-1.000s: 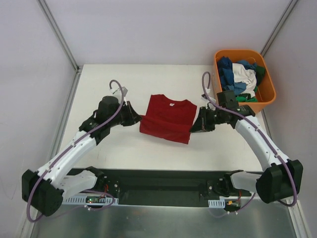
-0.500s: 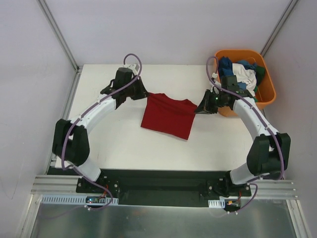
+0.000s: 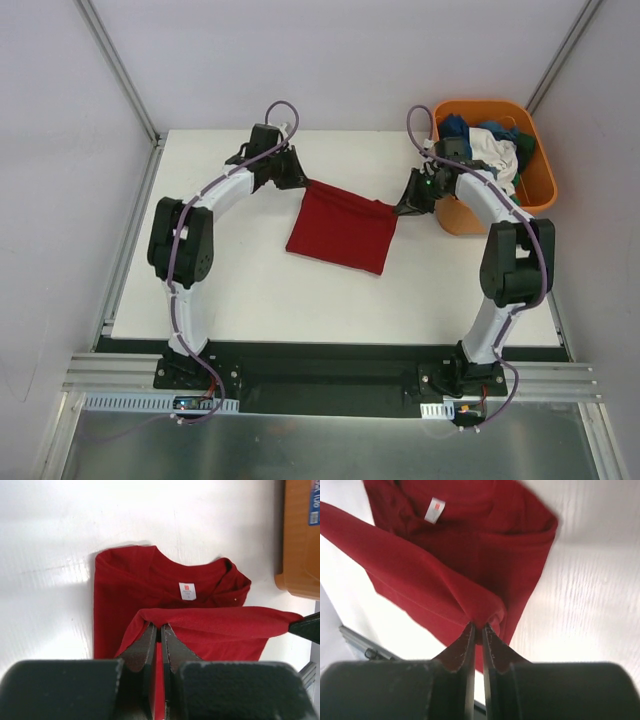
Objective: Fold and stack the t-shirts
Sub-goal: Fold the tshirt, then neatly place the folded tshirt to the corner
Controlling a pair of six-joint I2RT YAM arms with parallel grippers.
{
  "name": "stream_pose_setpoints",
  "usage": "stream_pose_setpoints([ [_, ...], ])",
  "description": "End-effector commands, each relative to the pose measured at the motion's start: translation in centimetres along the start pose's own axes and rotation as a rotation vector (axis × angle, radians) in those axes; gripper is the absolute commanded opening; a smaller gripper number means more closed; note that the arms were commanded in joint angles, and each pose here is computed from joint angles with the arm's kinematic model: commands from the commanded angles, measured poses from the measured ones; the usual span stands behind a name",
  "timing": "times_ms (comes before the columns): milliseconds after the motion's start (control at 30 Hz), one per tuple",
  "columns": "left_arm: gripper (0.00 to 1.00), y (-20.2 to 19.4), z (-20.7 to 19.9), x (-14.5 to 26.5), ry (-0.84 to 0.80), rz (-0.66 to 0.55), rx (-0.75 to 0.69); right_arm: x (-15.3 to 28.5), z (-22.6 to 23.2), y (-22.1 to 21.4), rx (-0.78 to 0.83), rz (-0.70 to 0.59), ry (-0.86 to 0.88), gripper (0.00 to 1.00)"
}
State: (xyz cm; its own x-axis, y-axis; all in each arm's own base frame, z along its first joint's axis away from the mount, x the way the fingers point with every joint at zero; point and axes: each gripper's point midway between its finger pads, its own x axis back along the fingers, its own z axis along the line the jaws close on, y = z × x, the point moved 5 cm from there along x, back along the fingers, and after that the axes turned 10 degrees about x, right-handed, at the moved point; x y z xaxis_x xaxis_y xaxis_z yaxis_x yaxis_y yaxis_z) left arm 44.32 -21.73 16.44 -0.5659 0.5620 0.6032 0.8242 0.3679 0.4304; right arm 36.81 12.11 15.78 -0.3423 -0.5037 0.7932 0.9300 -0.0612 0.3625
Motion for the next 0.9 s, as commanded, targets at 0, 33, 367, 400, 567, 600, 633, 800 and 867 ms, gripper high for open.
stream_pose_setpoints([
  [0, 0.0, 2.1, 0.2, -1.3, -0.013, -0.008, -0.003, -0.1, -1.0, 2.8, 0.014, -0.045, -0.069, 0.11],
  [33, 0.0, 2.1, 0.3, -1.6, -0.01, -0.005, 0.0, -0.9, -1.5, 2.9, 0.007, -0.023, -0.067, 0.14],
  [367, 0.99, 1.9, -0.4, 0.1, -0.027, 0.013, -0.021, 0.3, 1.3, 4.1, 0.123, -0.063, -0.007, 0.65],
  [400, 0.99, 1.6, -0.3, 0.5, -0.024, 0.023, -0.024, 0.8, 2.0, 3.5, 0.143, -0.065, 0.005, 0.73],
  [567, 0.99, -1.5, 1.6, 2.1, 0.026, 0.106, -0.019, 2.6, 4.1, 1.4, 0.209, -0.092, 0.036, 0.97],
  [600, 0.99, -2.1, 2.1, 2.1, 0.041, 0.121, -0.01, 3.9, 4.9, 1.5, 0.239, -0.145, 0.05, 0.97],
  [633, 0.99, -3.1, 2.9, 2.0, 0.059, 0.151, 0.002, 3.6, 4.4, 0.3, 0.23, -0.128, 0.053, 0.97],
  [800, 0.99, -5.6, 4.4, 0.5, 0.11, 0.244, 0.023, 6.2, 5.1, -1.8, 0.306, -0.229, 0.074, 0.97],
  [867, 0.99, -6.2, 5.2, -0.5, 0.156, 0.261, 0.014, 6.4, 4.6, -2.8, 0.306, -0.23, 0.053, 0.97],
])
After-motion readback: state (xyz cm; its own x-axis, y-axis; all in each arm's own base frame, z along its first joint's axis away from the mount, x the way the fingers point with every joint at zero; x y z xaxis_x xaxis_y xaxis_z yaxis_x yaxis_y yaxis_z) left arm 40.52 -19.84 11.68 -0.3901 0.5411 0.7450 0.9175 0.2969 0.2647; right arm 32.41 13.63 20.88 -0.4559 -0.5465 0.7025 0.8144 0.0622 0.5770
